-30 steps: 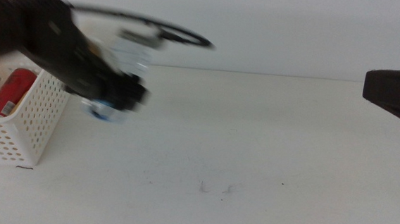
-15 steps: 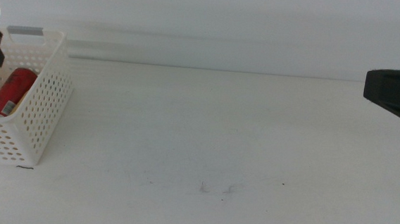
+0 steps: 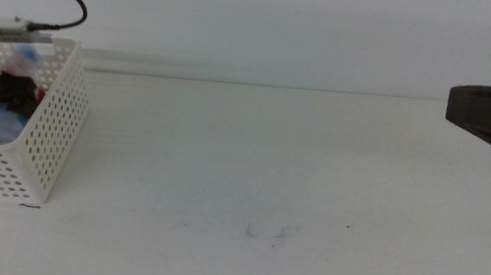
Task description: Use arms to grab the bottles and put them into the dustbin to the left of the table.
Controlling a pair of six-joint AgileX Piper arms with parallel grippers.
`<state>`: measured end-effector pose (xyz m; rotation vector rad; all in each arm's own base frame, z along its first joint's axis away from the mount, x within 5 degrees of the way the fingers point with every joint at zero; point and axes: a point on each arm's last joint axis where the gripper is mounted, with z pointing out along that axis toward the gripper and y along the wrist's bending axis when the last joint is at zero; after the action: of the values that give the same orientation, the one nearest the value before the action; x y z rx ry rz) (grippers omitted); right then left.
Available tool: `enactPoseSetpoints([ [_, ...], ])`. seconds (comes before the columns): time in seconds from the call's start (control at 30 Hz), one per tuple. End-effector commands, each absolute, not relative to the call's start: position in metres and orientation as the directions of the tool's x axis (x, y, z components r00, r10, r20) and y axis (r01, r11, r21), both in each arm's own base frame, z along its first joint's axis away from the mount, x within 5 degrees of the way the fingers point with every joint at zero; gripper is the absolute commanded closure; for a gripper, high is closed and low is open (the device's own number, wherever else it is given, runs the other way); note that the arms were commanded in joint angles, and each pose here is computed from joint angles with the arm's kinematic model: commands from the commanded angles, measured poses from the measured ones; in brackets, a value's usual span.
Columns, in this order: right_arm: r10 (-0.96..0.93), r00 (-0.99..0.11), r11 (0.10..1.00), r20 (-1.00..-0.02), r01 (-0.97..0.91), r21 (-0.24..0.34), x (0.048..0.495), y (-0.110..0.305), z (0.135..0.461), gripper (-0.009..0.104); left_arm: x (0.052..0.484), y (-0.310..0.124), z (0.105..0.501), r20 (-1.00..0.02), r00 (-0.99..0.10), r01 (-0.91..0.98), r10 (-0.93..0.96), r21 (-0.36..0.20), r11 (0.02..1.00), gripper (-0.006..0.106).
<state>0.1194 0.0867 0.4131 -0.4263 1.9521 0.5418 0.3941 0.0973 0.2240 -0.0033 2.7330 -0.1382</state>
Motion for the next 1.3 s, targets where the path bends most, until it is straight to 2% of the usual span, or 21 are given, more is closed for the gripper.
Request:
enactPoseSetpoints([
  [0.0,-0.061,-0.407,0.836,-0.911,-0.520,0.176,0.119,0.086,0.413,0.004,0.397,0.097,0.238,-0.456,-0.890,0.016,-0.029,-0.095,0.995,0.006],
  [0.17,-0.061,-0.407,0.836,-0.911,-0.520,0.176,0.119,0.086,0.413,0.004,0.386,0.087,0.265,-0.485,-0.874,0.037,-0.021,-0.110,0.993,0.007],
  [0.33,-0.061,-0.407,0.836,-0.911,-0.520,0.176,0.119,0.086,0.413,0.004,0.350,0.065,0.302,-0.547,-0.837,0.056,-0.011,-0.106,0.993,0.007],
  [0.5,-0.061,-0.407,0.836,-0.911,-0.520,0.176,0.119,0.086,0.413,0.004,0.287,0.034,0.337,-0.692,-0.721,0.093,0.037,-0.044,0.995,0.007],
  [0.67,-0.061,-0.407,0.836,-0.911,-0.520,0.176,0.119,0.086,0.413,0.004,0.217,0.004,0.375,-0.840,-0.526,0.170,0.132,0.048,0.984,0.007],
  [0.77,-0.061,-0.407,0.836,-0.911,-0.520,0.176,0.119,0.086,0.413,0.004,0.176,-0.008,0.395,-0.900,-0.406,0.202,0.159,0.082,0.976,0.007],
  [0.9,-0.061,-0.407,0.836,-0.911,-0.520,0.176,0.119,0.086,0.413,0.004,0.140,-0.012,0.406,-0.939,-0.317,0.198,0.134,0.073,0.977,0.007],
  [1.03,-0.061,-0.407,0.836,-0.911,-0.520,0.176,0.119,0.086,0.413,0.004,0.118,-0.013,0.412,-0.958,-0.253,0.193,0.138,0.090,0.977,0.007],
  [1.27,-0.061,-0.407,0.836,-0.911,-0.520,0.176,0.119,0.086,0.413,0.004,0.113,-0.015,0.414,-0.963,-0.243,0.206,0.113,0.063,0.976,0.007],
])
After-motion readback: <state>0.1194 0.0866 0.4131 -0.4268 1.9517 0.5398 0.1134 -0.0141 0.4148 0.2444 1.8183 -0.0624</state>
